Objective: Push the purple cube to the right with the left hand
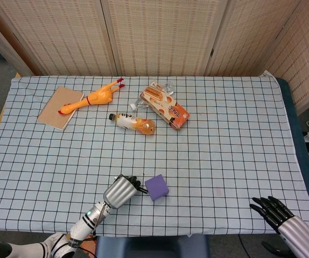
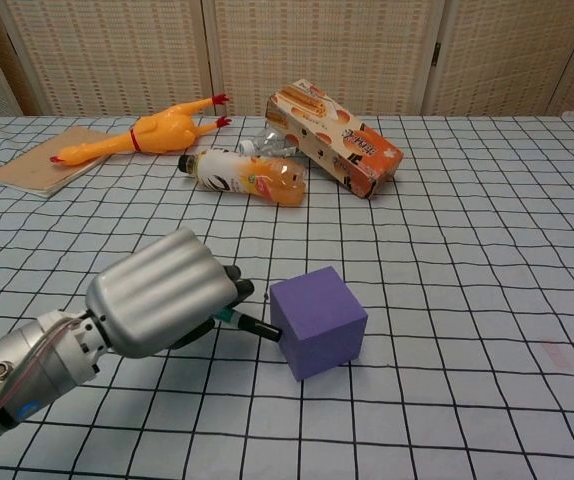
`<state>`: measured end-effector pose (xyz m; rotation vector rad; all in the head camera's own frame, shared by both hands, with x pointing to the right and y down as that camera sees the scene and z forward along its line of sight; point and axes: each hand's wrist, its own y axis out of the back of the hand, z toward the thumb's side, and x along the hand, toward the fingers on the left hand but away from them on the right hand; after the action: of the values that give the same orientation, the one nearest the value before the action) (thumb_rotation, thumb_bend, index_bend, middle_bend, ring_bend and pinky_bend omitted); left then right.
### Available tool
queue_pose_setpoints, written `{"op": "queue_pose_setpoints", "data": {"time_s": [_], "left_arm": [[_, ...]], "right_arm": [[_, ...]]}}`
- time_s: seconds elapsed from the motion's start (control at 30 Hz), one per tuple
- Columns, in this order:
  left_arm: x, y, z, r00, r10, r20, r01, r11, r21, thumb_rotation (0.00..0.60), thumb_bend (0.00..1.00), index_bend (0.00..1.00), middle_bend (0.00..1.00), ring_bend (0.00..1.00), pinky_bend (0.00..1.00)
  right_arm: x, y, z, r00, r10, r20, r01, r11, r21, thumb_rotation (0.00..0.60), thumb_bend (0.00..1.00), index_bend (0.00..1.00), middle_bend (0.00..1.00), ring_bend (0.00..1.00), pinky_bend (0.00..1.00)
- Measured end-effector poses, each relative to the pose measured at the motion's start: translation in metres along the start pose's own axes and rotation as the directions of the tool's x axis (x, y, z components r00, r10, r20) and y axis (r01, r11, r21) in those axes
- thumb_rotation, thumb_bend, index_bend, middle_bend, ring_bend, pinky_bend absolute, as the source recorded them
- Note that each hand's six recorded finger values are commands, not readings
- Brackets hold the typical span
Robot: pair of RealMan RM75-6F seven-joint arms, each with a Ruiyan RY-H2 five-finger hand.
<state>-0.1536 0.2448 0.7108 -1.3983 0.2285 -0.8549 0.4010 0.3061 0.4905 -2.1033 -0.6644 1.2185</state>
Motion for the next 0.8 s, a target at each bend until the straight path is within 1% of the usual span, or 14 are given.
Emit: {"op": "queue_pose_setpoints", "data": {"time_s": [0.3, 0.6, 0.8], "left_arm": [[0.023, 0.006, 0.008, 1.0, 0.03, -0.004, -0.03, 0.999, -0.013, 0.6, 0.56, 0.81, 0.81, 0.81, 0.95], [0.042, 0.003, 0.014, 1.0, 0.017, 0.0, -0.017, 1.0, -0.016, 0.6, 0.56, 0.81, 0.81, 0.81, 0.95], [0.056, 0.004, 0.026, 1.0, 0.017, 0.016, -0.016, 0.999, -0.028, 0.6, 0.56, 0.8, 0.81, 0.81, 0.95]], "right_arm": [[0.002, 0.005, -0.003, 1.0, -0.015, 0.01, 0.015, 1.0, -0.011, 0.6, 0.15, 0.0, 0.0, 0.0, 0.0], [0.004, 0.01, -0.008, 0.999, -0.033, 0.027, 0.034, 0.999, -0.022, 0.6, 0.15, 0.0, 0.0, 0.0, 0.0], [0.004, 0.013, -0.012, 0.999, -0.036, 0.039, 0.037, 0.999, -0.03, 0.6, 0.15, 0.0, 0.0, 0.0, 0.0]]}}
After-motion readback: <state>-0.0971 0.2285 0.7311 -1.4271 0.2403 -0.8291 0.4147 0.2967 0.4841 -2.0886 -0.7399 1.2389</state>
